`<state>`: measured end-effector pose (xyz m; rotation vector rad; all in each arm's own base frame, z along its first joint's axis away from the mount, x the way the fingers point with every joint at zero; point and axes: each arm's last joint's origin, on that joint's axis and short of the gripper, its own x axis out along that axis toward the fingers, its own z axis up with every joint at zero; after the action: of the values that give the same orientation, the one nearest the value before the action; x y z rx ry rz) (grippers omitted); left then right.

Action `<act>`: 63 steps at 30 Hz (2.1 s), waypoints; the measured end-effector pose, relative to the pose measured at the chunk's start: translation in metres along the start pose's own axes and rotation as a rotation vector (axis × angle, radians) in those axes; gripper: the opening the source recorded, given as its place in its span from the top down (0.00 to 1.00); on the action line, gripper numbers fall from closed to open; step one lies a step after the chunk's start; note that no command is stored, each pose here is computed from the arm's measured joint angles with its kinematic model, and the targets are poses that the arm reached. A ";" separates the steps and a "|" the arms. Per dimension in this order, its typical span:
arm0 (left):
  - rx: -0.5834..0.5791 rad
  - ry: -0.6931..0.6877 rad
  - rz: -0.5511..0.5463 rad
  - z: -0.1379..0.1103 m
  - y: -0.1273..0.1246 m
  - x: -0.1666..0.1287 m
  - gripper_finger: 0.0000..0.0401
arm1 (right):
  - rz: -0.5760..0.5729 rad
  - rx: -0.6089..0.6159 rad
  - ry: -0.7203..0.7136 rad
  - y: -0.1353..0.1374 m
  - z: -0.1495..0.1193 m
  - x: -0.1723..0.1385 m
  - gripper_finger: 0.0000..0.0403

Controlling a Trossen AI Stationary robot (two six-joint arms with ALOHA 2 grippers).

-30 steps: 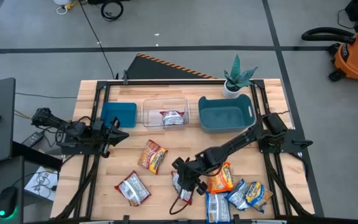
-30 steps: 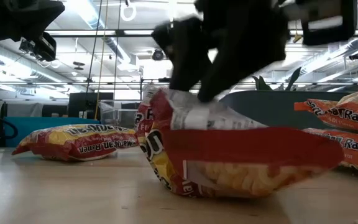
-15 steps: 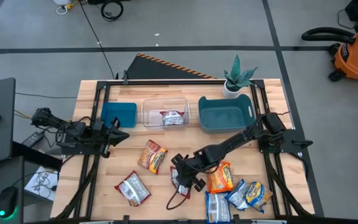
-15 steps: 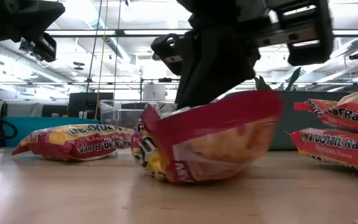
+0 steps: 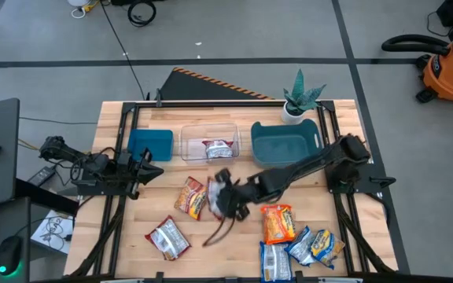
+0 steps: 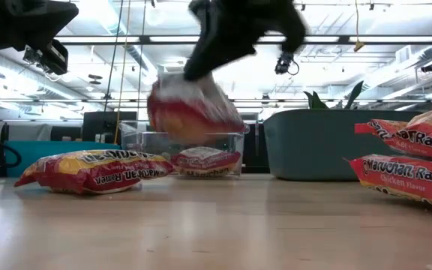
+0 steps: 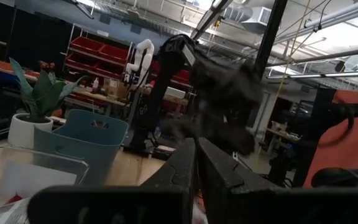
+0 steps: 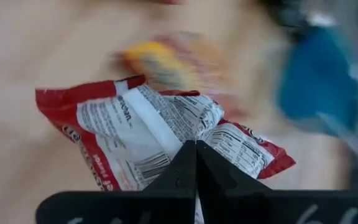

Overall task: Sort Maruchan noodles
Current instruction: Put the red noodle pack into the transparent bin

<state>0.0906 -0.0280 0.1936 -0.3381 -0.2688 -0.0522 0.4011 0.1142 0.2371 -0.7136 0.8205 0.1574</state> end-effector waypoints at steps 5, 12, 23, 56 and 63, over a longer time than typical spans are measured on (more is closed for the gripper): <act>0.000 0.000 0.000 0.000 0.000 0.000 0.94 | -0.168 0.113 -0.043 -0.053 -0.008 -0.030 0.99; 0.000 0.000 0.000 0.000 0.000 0.000 0.94 | -0.229 0.372 -0.045 -0.132 -0.058 -0.034 0.99; 0.002 0.004 0.001 0.000 0.000 0.000 0.94 | -0.124 0.614 0.006 -0.176 -0.121 -0.001 0.97; 0.001 0.004 0.003 0.000 0.000 0.000 0.94 | 0.072 0.434 -0.052 -0.135 -0.063 -0.019 0.81; 0.001 0.004 0.003 0.000 0.000 0.000 0.94 | 0.119 0.365 -0.096 -0.109 -0.038 -0.025 0.81</act>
<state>0.0908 -0.0281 0.1932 -0.3370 -0.2646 -0.0497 0.4034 0.0108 0.2946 -0.3120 0.7734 0.1430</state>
